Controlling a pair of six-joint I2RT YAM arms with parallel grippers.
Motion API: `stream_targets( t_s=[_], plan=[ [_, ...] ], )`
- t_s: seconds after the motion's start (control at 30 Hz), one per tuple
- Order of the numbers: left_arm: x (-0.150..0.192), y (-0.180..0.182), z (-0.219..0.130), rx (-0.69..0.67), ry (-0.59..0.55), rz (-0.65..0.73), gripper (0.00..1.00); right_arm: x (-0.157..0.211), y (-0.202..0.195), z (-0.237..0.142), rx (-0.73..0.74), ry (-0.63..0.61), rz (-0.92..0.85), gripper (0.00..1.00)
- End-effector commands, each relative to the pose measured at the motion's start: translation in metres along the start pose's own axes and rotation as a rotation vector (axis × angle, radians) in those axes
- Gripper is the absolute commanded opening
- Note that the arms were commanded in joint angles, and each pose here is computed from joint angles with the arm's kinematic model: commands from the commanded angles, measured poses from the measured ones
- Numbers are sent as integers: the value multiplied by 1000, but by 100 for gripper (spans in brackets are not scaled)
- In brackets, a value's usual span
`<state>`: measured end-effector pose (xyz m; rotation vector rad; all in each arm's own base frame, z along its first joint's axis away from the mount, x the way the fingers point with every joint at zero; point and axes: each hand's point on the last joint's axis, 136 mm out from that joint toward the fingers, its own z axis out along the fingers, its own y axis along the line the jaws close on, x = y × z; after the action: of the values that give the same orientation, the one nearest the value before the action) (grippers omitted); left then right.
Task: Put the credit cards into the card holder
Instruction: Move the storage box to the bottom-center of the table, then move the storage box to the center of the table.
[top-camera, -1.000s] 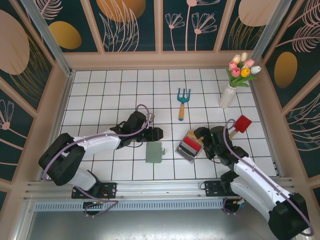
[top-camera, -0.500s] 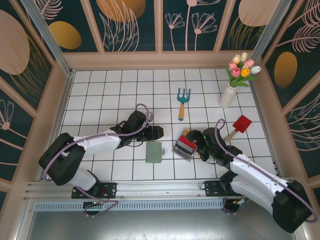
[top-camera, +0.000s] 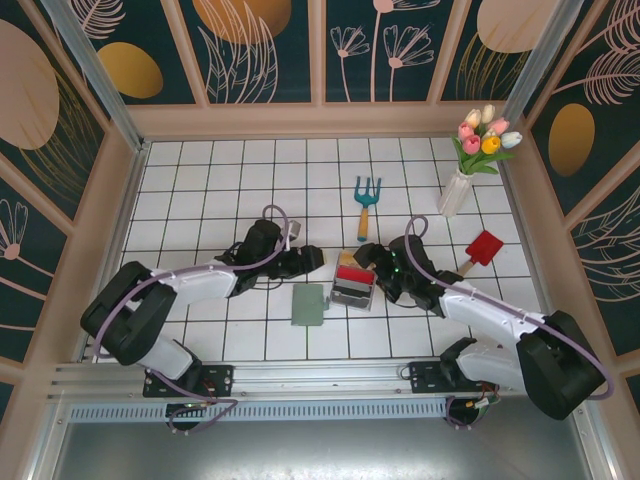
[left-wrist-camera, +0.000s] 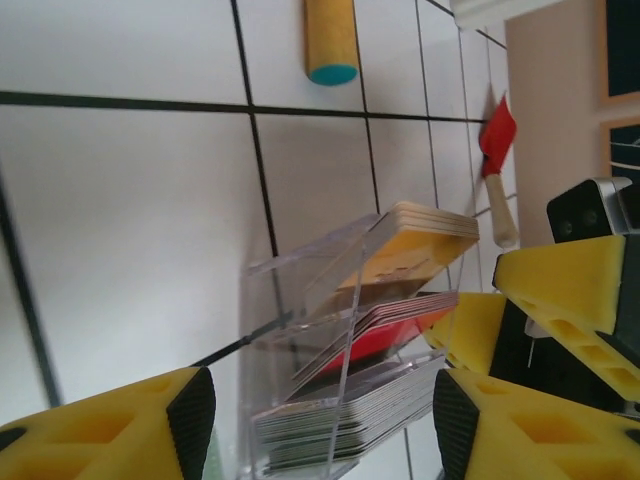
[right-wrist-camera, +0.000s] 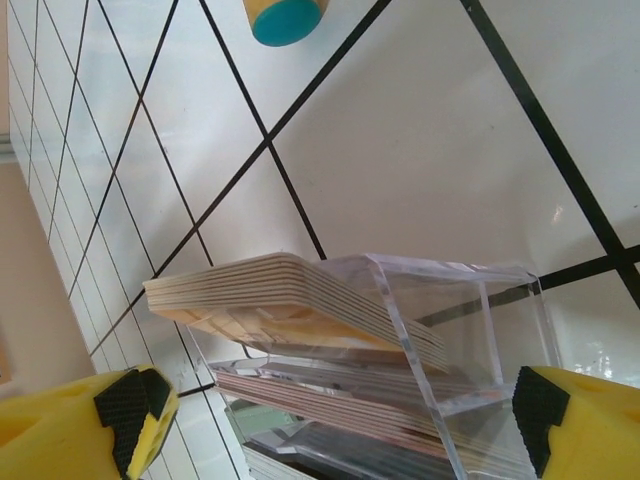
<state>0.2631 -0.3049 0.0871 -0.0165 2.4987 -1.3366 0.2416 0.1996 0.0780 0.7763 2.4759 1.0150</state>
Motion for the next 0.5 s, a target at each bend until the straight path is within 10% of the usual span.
stream_targets(
  t_s=[0.0, 0.47],
  plan=[
    [1, -26, 8, 140, 57, -3, 62, 3, 3, -6, -31, 12, -46, 93],
    [-6, -33, 45, 204, 124, -50, 62, 2, 26, 6, -154, 90, -63, 91]
  ],
)
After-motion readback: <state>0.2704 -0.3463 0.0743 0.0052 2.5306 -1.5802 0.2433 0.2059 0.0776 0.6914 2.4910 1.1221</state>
